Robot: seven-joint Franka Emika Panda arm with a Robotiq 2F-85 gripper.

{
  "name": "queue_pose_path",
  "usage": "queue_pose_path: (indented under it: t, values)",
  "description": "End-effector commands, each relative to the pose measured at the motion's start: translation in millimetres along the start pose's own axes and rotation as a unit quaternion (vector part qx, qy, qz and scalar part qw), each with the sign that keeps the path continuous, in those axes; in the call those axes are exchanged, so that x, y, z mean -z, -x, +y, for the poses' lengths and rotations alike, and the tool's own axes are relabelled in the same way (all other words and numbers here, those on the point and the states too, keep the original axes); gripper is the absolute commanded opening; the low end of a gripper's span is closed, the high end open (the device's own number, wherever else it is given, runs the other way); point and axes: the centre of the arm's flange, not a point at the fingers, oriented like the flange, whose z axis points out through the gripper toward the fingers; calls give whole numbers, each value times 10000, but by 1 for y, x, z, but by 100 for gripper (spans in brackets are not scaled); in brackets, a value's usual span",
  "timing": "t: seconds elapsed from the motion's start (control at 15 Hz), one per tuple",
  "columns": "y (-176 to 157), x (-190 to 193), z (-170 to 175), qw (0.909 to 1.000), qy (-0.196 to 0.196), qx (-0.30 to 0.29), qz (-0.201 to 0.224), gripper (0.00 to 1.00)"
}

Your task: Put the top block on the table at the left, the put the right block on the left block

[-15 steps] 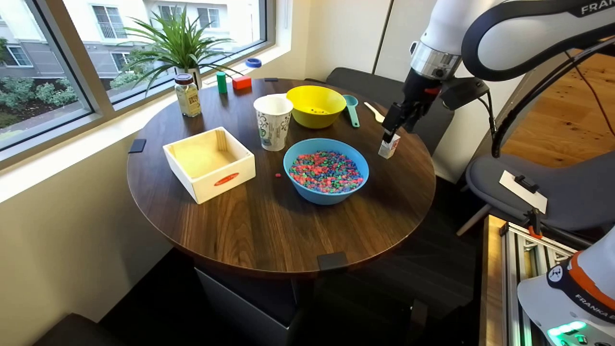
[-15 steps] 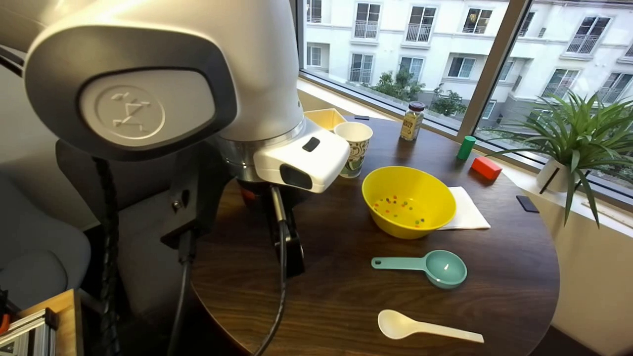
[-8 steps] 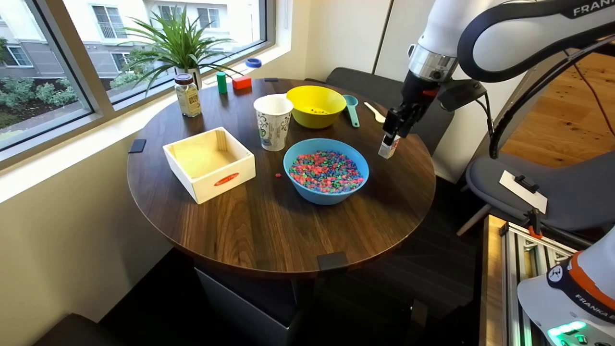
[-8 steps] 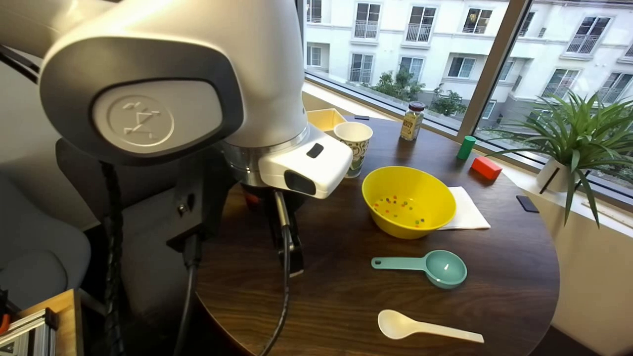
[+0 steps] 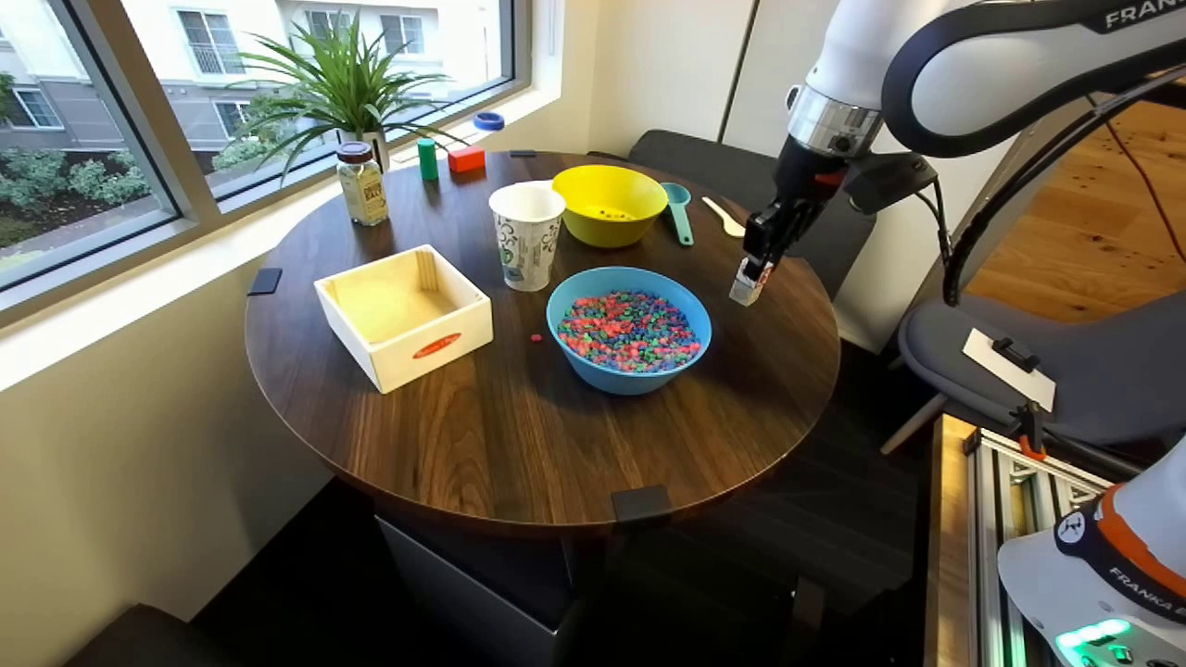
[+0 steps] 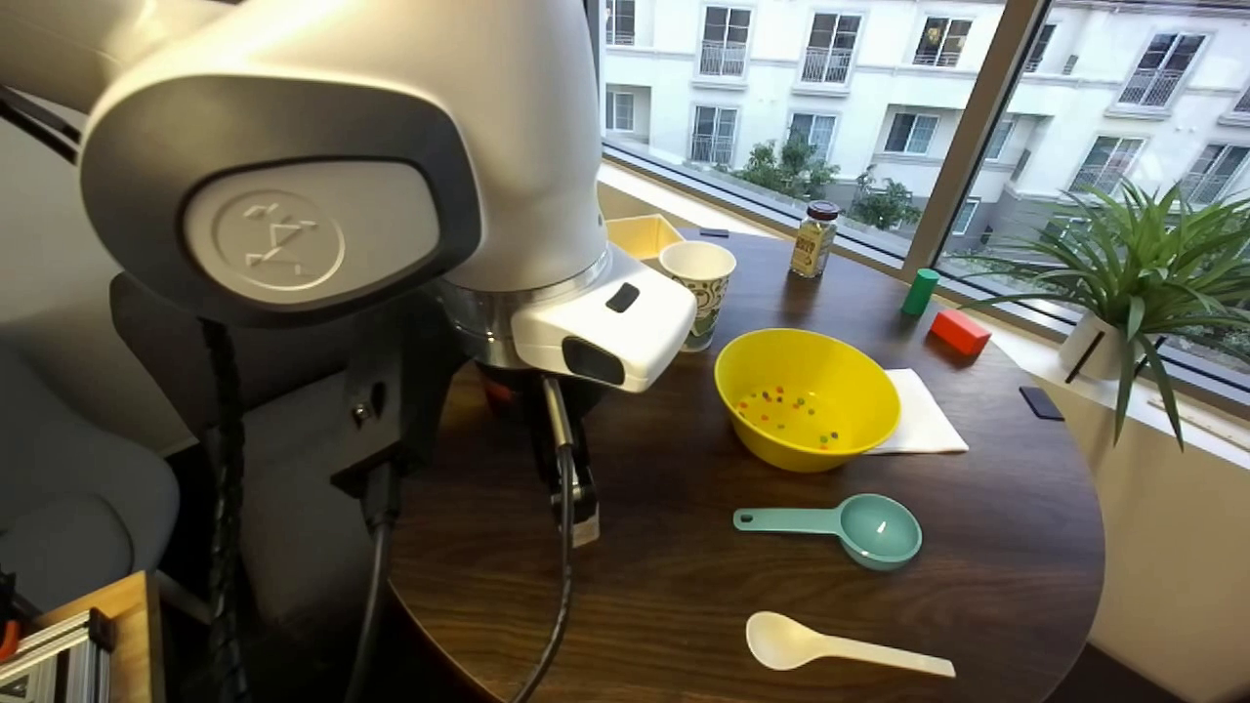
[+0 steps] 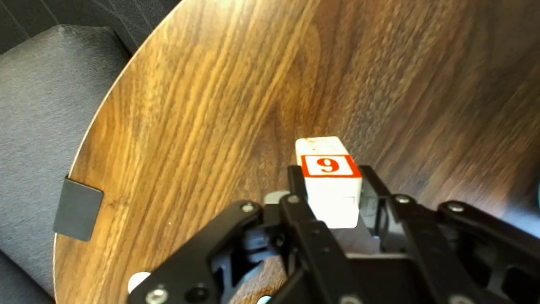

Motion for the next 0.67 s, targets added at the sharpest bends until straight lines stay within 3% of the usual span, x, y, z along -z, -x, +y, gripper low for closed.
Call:
queue_pose_path:
  t: [0.0,0.33,0.6]
  values:
    - [4,11,-9,9998,-103,137,68,9]
    - [25,25,-46,9979,-245,583,99,9]
    - [33,8,-58,9969,-254,737,-57,9]
